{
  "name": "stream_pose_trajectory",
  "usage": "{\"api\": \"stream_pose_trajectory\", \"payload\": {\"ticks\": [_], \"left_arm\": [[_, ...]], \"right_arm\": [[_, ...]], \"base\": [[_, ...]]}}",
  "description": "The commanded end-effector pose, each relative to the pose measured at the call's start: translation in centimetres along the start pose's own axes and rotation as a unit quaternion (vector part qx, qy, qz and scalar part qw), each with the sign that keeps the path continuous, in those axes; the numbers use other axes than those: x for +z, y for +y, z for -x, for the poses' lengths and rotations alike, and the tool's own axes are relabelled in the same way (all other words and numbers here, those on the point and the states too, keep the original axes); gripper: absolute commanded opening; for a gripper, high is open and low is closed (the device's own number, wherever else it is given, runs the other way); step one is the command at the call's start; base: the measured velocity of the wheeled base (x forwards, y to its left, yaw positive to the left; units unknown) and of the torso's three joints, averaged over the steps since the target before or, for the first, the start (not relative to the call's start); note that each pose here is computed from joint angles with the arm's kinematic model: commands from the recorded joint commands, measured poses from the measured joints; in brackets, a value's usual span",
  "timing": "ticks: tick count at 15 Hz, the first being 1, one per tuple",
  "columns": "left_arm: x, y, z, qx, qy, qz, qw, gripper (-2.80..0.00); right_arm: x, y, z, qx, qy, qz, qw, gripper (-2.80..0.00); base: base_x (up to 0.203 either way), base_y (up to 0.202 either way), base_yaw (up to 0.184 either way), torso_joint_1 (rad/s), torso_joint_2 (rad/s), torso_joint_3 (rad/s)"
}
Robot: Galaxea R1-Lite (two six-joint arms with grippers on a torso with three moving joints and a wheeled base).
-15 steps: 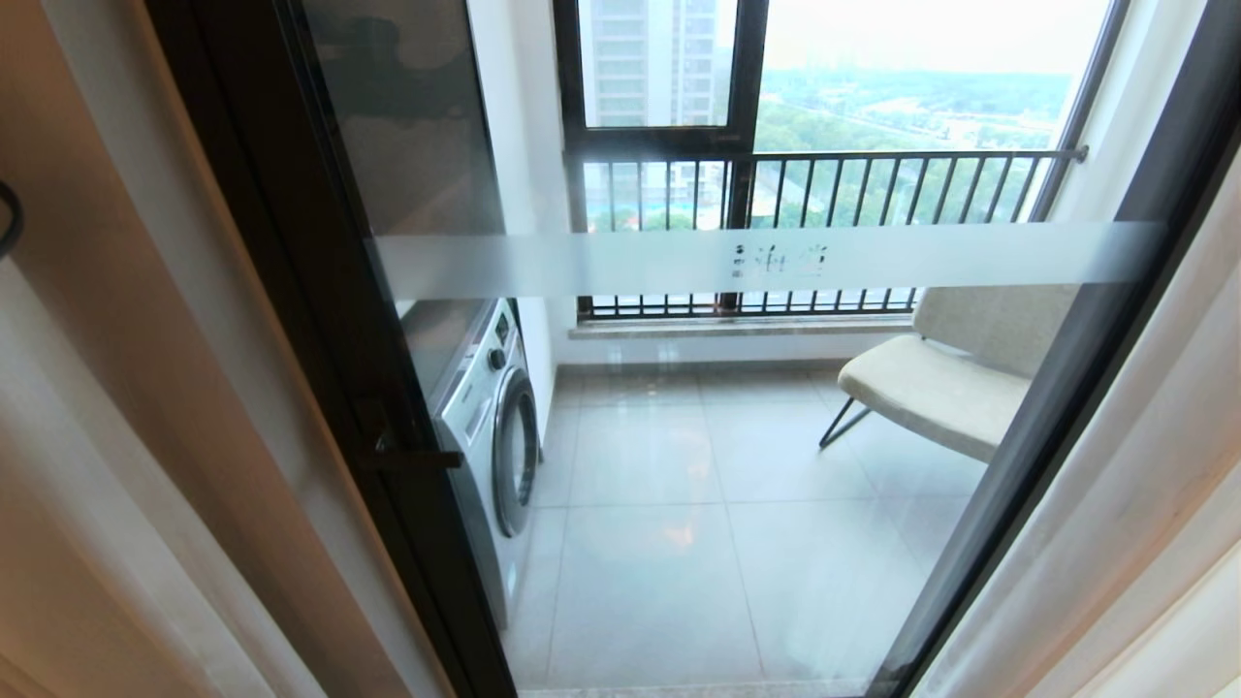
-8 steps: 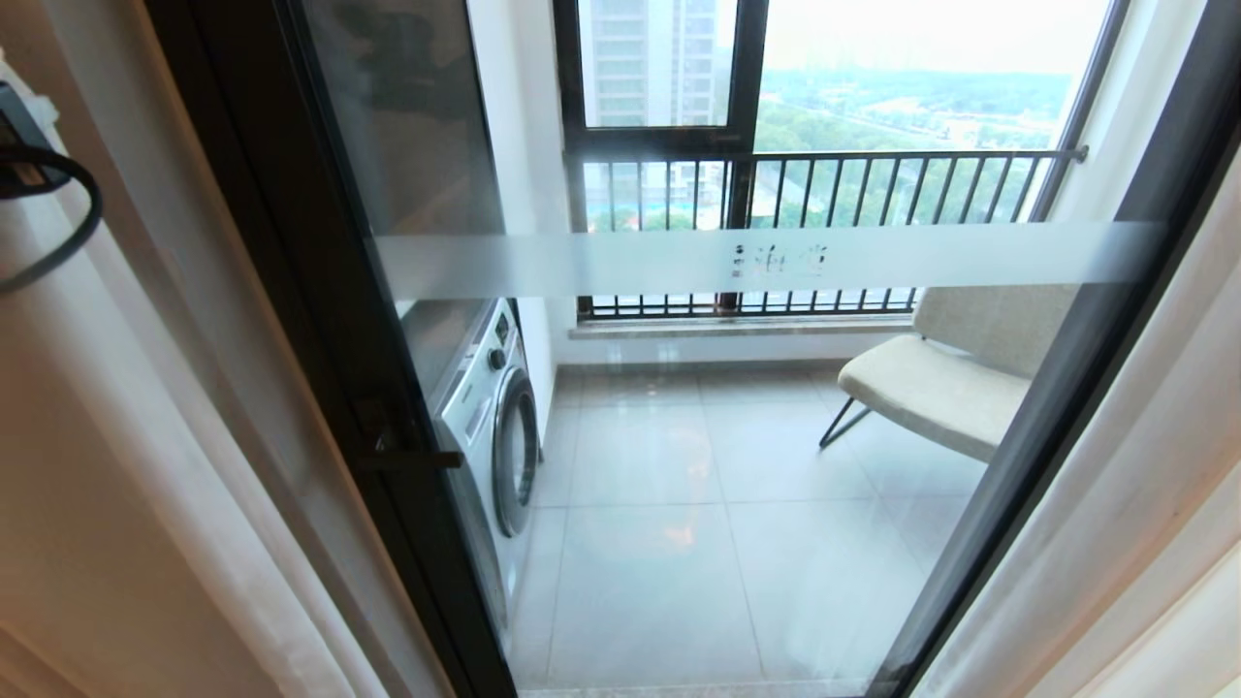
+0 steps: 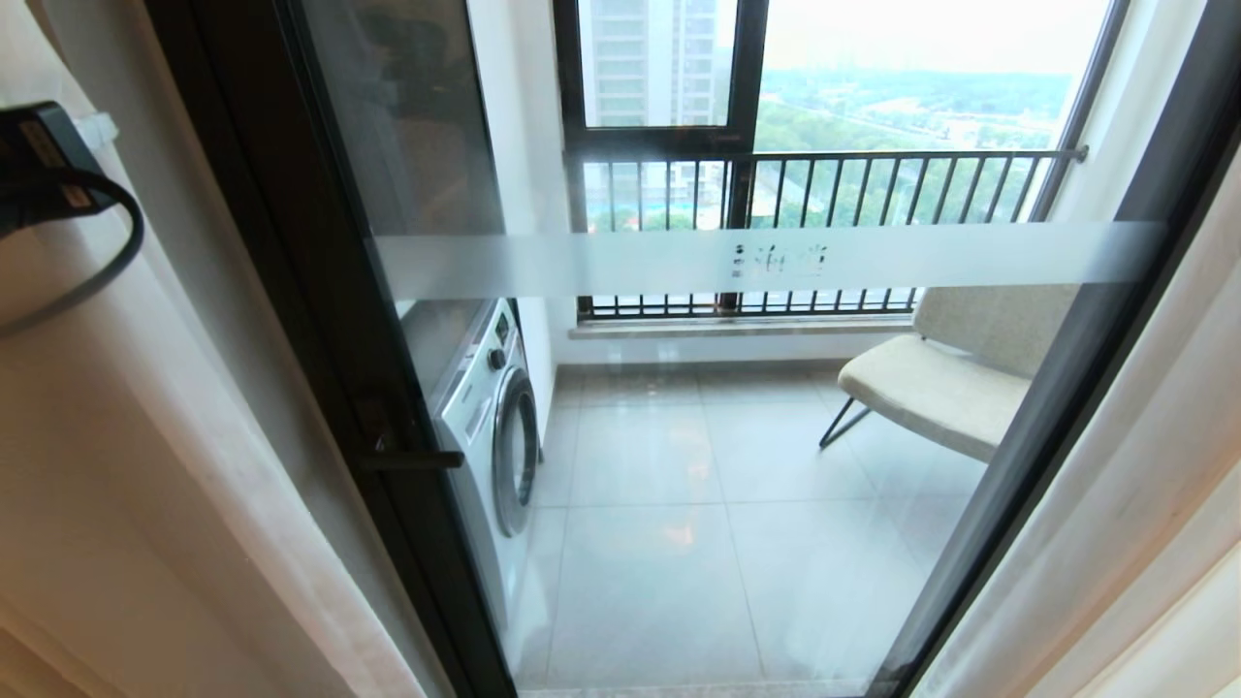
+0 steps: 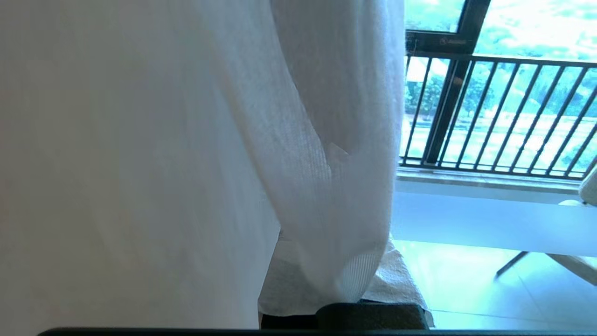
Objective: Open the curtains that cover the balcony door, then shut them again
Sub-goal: Close the inner curtains on both sides
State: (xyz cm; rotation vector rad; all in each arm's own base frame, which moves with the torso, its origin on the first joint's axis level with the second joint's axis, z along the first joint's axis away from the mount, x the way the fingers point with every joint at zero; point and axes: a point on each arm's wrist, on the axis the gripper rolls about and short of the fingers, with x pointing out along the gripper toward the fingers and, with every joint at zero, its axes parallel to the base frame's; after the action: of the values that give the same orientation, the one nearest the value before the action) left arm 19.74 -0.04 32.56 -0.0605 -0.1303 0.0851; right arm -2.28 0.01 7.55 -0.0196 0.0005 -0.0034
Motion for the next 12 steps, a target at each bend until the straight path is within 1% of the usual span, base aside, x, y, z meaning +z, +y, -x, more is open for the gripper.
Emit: {"api": "stream_pose_trajectory", "payload": {"ticks": [1, 3, 12], "left_arm": [[0.1, -0.2, 0.2, -0.006, -0.003, 0.001, 1.0000, -2.80], [0.3, -0.5, 0.5, -0.013, -0.006, 0.003, 0.9999, -2.80], [-0.3, -0.5, 1.7, -0.018, -0.001, 0.002, 0.9998, -2.80]], "right_arm": [[0.0, 0.0, 0.0, 0.000, 0.000, 0.000, 1.000, -2.80], [0.0, 0.0, 0.0, 0.000, 0.000, 0.000, 1.000, -2.80], [0.0, 0.0, 0.0, 0.000, 0.000, 0.000, 1.000, -2.80]], "base": [[0.000, 0.000, 0.000, 0.000, 0.00, 0.000], [0.000, 0.000, 0.000, 0.000, 0.00, 0.000], [0.000, 0.000, 0.000, 0.000, 0.00, 0.000]]}}
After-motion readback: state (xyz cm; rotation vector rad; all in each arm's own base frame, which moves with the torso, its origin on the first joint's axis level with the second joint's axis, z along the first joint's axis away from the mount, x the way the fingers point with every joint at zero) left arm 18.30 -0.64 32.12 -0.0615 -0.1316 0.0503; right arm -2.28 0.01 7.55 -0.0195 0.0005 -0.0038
